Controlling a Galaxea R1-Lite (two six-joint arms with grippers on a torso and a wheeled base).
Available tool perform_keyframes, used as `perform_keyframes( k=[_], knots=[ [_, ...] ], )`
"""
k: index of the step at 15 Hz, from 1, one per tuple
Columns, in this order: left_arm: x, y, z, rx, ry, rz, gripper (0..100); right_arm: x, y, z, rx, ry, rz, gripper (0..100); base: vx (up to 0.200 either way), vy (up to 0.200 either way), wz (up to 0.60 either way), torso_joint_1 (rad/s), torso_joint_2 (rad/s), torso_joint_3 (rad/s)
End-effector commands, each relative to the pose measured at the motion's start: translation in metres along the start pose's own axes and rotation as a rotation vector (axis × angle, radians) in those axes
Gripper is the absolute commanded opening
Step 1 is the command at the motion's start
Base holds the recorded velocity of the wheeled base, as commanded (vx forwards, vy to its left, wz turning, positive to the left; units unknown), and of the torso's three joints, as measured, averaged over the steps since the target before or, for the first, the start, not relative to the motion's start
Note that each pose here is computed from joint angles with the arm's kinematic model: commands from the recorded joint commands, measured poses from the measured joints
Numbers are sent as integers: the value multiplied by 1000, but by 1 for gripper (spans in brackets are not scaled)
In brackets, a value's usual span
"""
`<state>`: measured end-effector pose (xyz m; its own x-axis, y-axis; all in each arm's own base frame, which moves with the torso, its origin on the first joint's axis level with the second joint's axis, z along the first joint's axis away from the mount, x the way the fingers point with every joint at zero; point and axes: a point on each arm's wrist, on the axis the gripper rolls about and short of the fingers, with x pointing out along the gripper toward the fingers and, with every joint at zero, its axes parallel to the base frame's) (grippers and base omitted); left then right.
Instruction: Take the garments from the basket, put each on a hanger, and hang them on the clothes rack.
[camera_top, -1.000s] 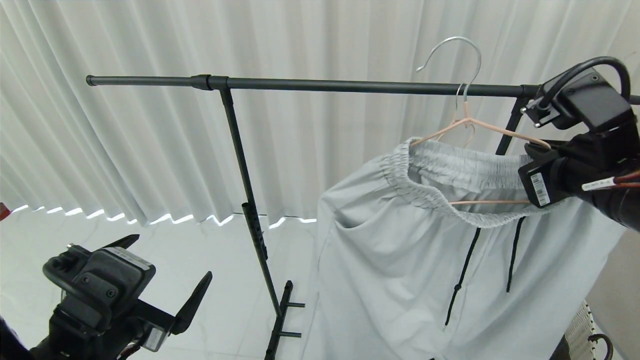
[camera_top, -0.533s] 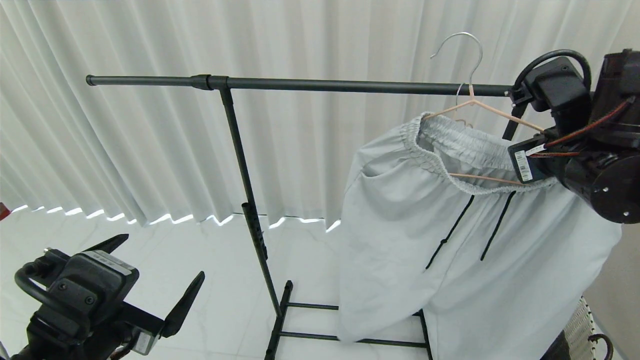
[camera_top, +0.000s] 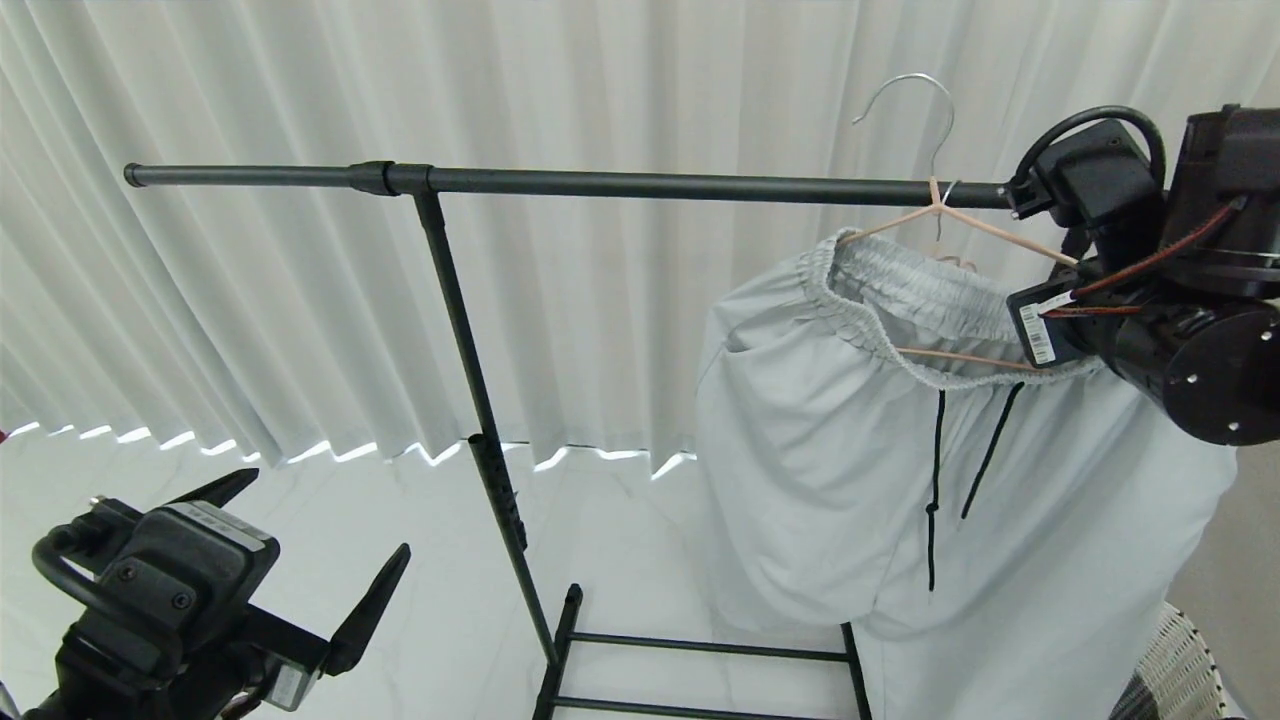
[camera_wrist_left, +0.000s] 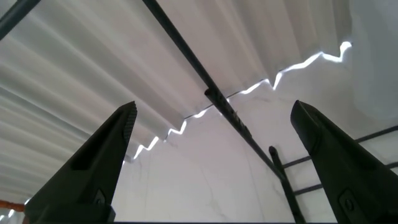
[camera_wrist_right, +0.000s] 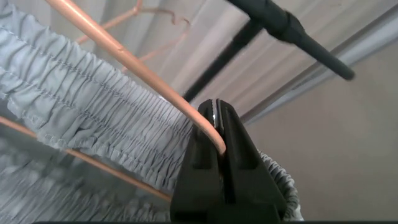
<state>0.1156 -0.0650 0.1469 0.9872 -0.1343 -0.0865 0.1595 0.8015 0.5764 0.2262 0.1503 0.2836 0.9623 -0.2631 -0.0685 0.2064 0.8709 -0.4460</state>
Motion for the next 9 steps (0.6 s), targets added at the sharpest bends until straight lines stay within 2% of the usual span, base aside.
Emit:
perform_keyframes(
  k=[1, 3, 6, 9],
  knots=[
    [0, -1, -1, 1, 3, -3, 100, -1, 1, 0, -4, -1, 6, 0, 200, 0, 0, 7, 2, 2],
    [0, -1, -1, 1, 3, -3, 100, 0, 3, -1, -10, 3, 8, 0, 200, 0, 0, 2, 2, 5],
    [1, -1, 0, 1, 2, -5, 100, 6, 7, 1, -15, 10, -4, 0, 0, 0, 0, 0, 0, 0],
    [1, -1, -1, 2, 5, -6, 100, 18, 24, 5, -31, 40, -57, 0, 0, 0, 0, 0, 0, 0]
  ],
)
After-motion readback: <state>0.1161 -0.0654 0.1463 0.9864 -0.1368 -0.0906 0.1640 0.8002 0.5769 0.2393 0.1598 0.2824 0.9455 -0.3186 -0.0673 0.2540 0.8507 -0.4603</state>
